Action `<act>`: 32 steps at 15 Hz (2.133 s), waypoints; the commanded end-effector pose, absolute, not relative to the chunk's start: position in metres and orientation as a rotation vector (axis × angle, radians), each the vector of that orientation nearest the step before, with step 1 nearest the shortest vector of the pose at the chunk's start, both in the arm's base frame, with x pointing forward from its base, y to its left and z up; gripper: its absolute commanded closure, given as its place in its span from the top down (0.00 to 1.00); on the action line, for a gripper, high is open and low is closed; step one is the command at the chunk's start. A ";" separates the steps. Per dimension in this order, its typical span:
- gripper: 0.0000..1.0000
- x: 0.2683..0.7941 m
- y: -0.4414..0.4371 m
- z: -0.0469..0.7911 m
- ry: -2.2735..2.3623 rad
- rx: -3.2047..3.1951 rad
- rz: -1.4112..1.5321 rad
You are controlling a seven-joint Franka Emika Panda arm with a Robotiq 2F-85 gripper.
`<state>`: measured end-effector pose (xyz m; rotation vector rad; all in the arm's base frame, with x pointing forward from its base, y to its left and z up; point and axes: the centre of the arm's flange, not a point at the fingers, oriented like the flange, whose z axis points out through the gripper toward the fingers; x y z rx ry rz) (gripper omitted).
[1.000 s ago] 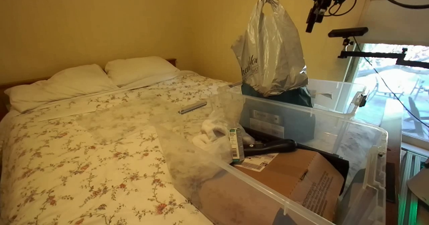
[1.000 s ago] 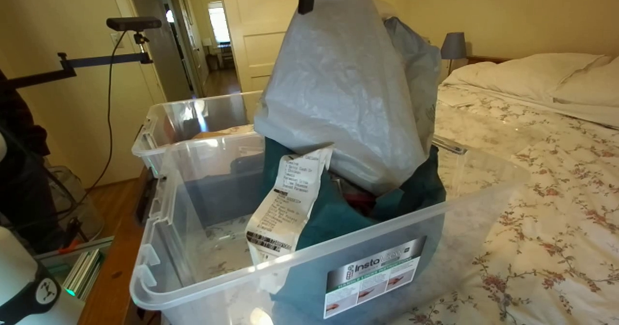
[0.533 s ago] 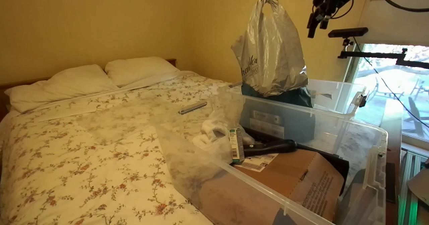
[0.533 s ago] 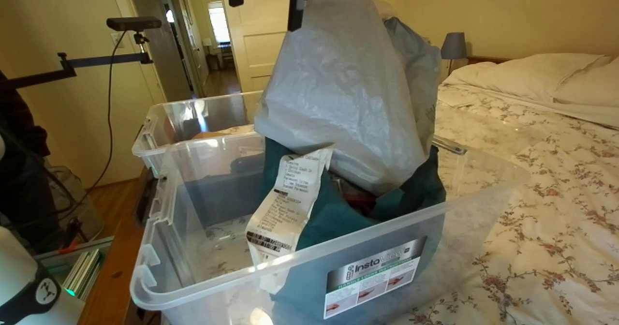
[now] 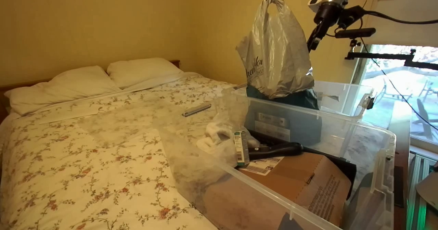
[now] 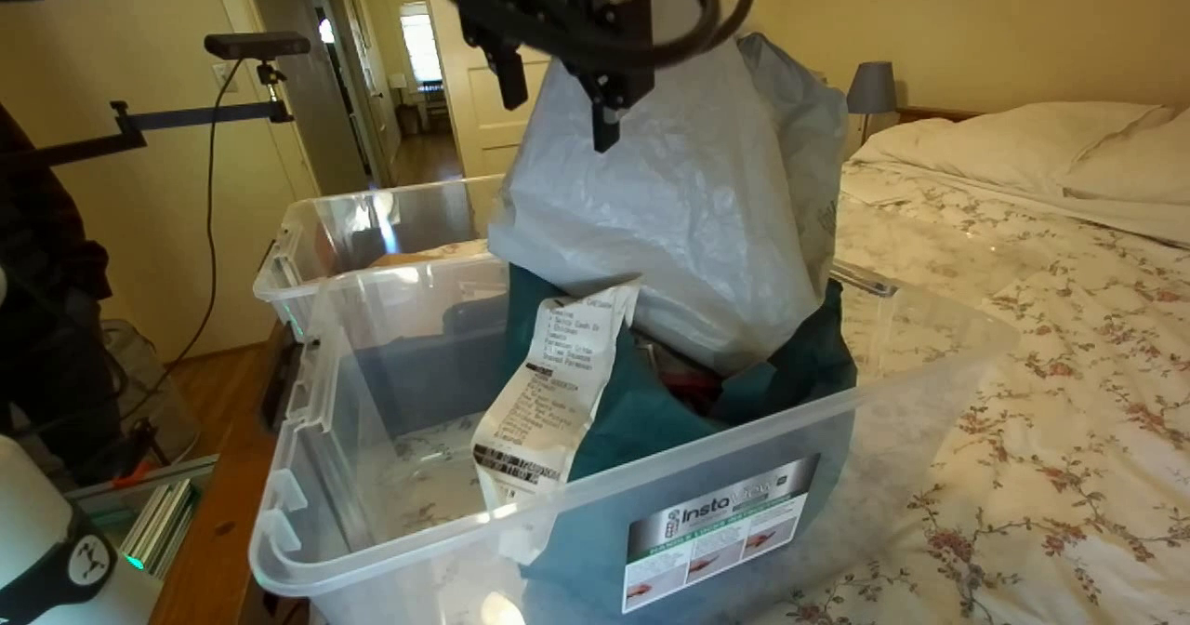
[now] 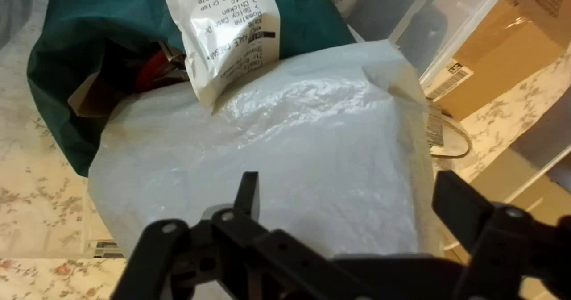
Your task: Pick up the plastic from the box and put it in the other box
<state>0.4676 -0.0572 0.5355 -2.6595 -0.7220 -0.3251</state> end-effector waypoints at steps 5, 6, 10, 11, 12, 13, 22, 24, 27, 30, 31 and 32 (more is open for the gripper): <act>1.00 0.450 -0.045 0.537 -0.686 -2.667 -0.412; 1.00 0.451 -0.038 0.534 -0.686 -2.663 -0.428; 1.00 0.455 -0.002 0.510 -0.604 -2.694 -0.459; 1.00 0.453 0.006 0.504 -0.600 -2.700 -0.457; 1.00 0.455 0.015 0.495 -0.594 -2.710 -0.436; 1.00 0.456 0.023 0.485 -0.590 -2.719 -0.409; 0.24 0.523 0.034 0.406 -0.544 -2.913 -0.792; 0.10 0.543 0.024 0.398 -0.571 -2.962 -0.922; 0.00 0.559 0.001 0.366 -0.639 -3.063 -1.072; 0.00 0.560 -0.037 0.330 -0.601 -3.187 -1.046; 0.00 0.550 -0.057 0.324 -0.585 -3.204 -0.970; 0.00 0.541 -0.074 0.323 -0.558 -3.226 -0.924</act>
